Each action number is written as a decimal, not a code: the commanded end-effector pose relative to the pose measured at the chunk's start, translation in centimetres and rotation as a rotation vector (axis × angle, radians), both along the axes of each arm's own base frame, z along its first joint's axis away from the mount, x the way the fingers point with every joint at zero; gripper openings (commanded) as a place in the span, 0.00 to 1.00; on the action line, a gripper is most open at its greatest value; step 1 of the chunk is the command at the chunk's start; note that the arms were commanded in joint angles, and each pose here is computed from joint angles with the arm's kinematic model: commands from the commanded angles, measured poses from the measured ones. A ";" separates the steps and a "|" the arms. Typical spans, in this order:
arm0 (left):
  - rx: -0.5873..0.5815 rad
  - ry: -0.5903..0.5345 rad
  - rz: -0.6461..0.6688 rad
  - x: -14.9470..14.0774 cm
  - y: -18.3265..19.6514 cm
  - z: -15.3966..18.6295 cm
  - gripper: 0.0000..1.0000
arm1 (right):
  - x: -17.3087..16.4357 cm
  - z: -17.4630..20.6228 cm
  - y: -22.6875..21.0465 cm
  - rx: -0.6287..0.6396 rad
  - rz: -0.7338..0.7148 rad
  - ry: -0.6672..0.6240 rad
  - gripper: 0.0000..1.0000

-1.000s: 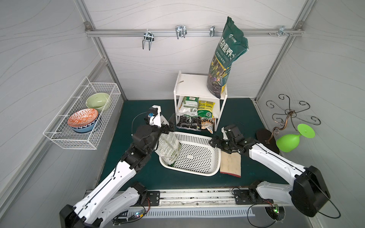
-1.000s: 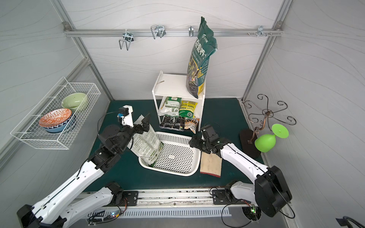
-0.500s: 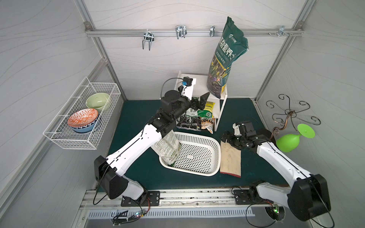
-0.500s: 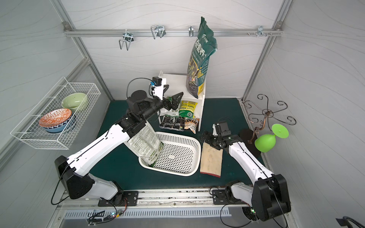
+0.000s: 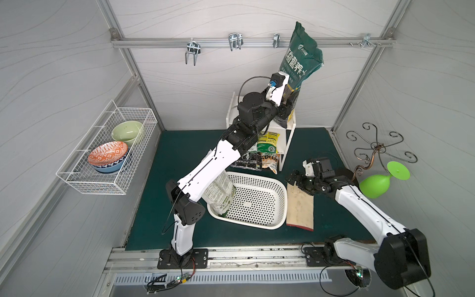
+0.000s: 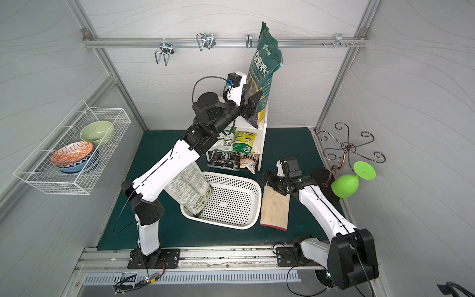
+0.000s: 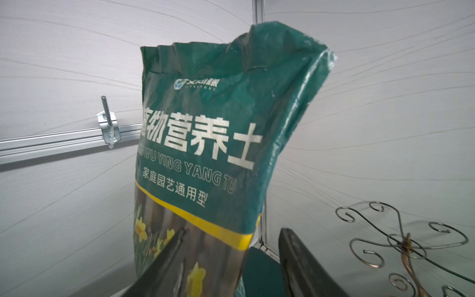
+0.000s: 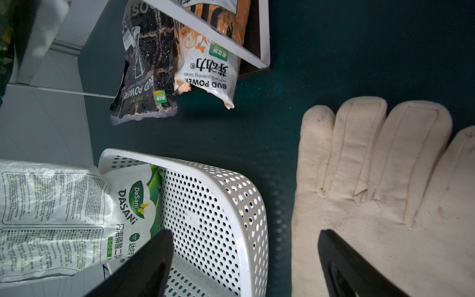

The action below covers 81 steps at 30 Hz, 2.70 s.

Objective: Take down the fertilizer bag from the shelf
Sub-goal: Pick up the fertilizer bag from the shelf, then place the fertilizer bag in the storage box.

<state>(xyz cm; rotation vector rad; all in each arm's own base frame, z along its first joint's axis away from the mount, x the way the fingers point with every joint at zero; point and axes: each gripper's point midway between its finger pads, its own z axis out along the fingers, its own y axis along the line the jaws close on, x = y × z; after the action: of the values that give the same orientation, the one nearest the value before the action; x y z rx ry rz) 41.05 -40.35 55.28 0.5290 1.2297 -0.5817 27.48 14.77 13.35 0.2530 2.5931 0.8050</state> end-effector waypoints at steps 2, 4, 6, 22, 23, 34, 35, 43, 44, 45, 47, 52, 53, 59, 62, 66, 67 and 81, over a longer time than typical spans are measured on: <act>-0.067 -0.064 0.025 0.6 -0.3 2.0 0.62 | -0.2 0.4 0.3 0.039 0.005 0.000 0.91; -0.069 -0.056 0.019 1.0 -0.9 1.4 0.62 | -0.2 0.5 0.3 0.040 0.007 -0.005 0.91; -0.065 -0.045 0.022 1.6 -1.3 0.7 0.62 | -0.3 0.5 0.3 0.038 0.009 -0.006 0.91; -0.177 -0.049 0.027 2.3 0.6 3.1 0.00 | -0.1 1.2 0.2 0.030 0.036 -0.030 0.90; -0.180 -0.053 0.017 1.7 1.0 3.8 0.00 | 0.0 1.3 0.4 0.038 0.039 -0.031 0.90; -0.214 -0.163 -0.031 -7.7 9.0 10.5 0.00 | -1.2 1.5 2.5 0.146 0.140 0.007 0.89; -0.213 -0.158 -0.046 -8.3 9.5 10.6 0.00 | -1.4 1.2 2.5 0.149 0.145 0.021 0.88; -0.244 -0.091 -0.125 -12.6 13.9 8.5 0.00 | -3.1 0.2 2.9 0.154 0.159 0.068 0.87; -0.244 -0.082 -0.129 -13.2 14.4 7.9 0.00 | -3.3 0.1 3.0 0.152 0.163 0.068 0.87; -0.250 -0.081 -0.135 -13.9 14.9 7.6 0.00 | -3.6 0.1 3.0 0.148 0.168 0.070 0.87; -0.264 -0.075 -0.144 -15.2 16.0 6.6 0.00 | -4.1 0.0 3.3 0.141 0.182 0.071 0.87; -0.252 -0.028 -0.121 -16.9 17.9 3.4 0.00 | -4.6 -0.3 3.8 0.145 0.196 0.094 0.85; -0.243 -0.019 -0.118 -17.0 18.0 2.7 0.00 | -4.7 -0.4 3.9 0.149 0.195 0.102 0.84; -0.242 0.096 -0.100 -16.6 18.3 -3.2 0.00 | -4.9 -1.4 4.1 0.140 0.186 0.150 0.75; -0.255 0.149 -0.111 -15.9 17.7 -6.0 0.00 | -5.1 -2.2 3.8 0.117 0.177 0.172 0.72; -0.234 0.200 -0.099 -14.7 16.9 -9.0 0.00 | -5.5 -2.8 3.8 0.120 0.175 0.187 0.64; -0.224 0.216 -0.092 -14.3 16.7 -9.6 0.00 | -5.5 -2.9 3.8 0.124 0.174 0.188 0.60; -0.231 0.186 -0.044 -12.3 16.0 -18.1 0.00 | -5.5 -4.3 3.9 0.123 0.167 0.218 0.44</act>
<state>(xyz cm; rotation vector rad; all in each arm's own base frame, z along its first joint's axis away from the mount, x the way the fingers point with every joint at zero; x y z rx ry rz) 28.76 -26.03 29.46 0.4434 1.6491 -0.7814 22.11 18.45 9.45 0.1748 2.7911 1.0464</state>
